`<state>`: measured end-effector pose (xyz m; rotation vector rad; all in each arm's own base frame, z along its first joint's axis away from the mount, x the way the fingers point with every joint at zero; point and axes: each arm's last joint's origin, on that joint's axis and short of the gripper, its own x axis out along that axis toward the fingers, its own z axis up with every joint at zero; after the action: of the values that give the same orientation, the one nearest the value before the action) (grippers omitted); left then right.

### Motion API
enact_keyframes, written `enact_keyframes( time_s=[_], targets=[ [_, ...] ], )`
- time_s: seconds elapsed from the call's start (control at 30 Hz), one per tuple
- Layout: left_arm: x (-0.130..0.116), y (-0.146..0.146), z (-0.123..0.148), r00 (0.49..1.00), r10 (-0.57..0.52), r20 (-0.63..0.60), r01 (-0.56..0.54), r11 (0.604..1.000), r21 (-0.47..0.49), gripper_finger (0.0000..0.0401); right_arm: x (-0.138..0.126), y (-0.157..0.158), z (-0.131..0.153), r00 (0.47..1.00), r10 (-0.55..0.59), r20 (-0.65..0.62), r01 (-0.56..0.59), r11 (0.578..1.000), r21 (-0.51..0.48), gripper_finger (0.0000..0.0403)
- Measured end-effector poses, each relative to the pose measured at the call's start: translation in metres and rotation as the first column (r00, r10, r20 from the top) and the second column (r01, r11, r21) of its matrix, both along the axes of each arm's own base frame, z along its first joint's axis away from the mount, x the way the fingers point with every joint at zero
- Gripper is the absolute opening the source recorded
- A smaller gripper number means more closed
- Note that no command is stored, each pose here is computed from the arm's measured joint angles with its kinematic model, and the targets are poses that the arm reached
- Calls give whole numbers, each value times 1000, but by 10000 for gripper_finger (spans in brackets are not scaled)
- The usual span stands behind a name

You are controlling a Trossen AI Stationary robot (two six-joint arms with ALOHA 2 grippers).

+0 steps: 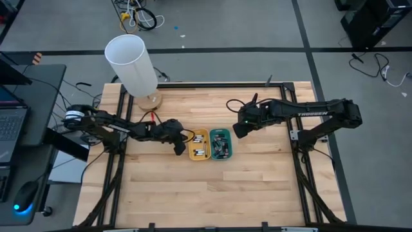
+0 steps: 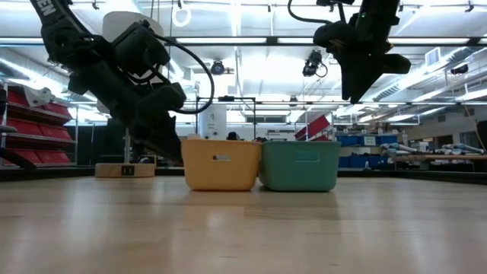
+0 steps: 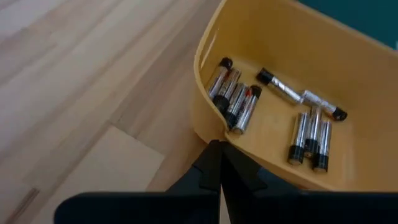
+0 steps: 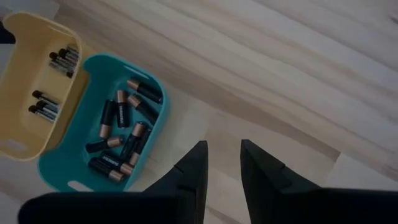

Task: Sort batteries
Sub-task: Adjust the bins, then return to Home Position

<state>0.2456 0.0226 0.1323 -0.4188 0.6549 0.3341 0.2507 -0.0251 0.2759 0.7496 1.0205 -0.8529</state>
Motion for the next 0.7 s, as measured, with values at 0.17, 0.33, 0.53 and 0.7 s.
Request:
enact_keyframes(
  time_s=[0.17,0.33,0.53,0.7],
  targets=[
    [-4,-2,3,1000,-28,-12,27,997,-75,15,0,0,1,1000,10,1,-10,1000,-18,70],
    [-10,-3,23,998,-23,65,28,996,-82,15,-3,0,11,994,76,74,-73,997,-34,41],
    [-27,-3,57,984,-10,175,23,997,-69,15,-11,0,37,955,207,212,-174,971,-163,3],
    [-47,-2,93,955,29,294,-25,1000,-15,15,-25,3,75,835,413,363,-267,882,-388,1]
  ],
)
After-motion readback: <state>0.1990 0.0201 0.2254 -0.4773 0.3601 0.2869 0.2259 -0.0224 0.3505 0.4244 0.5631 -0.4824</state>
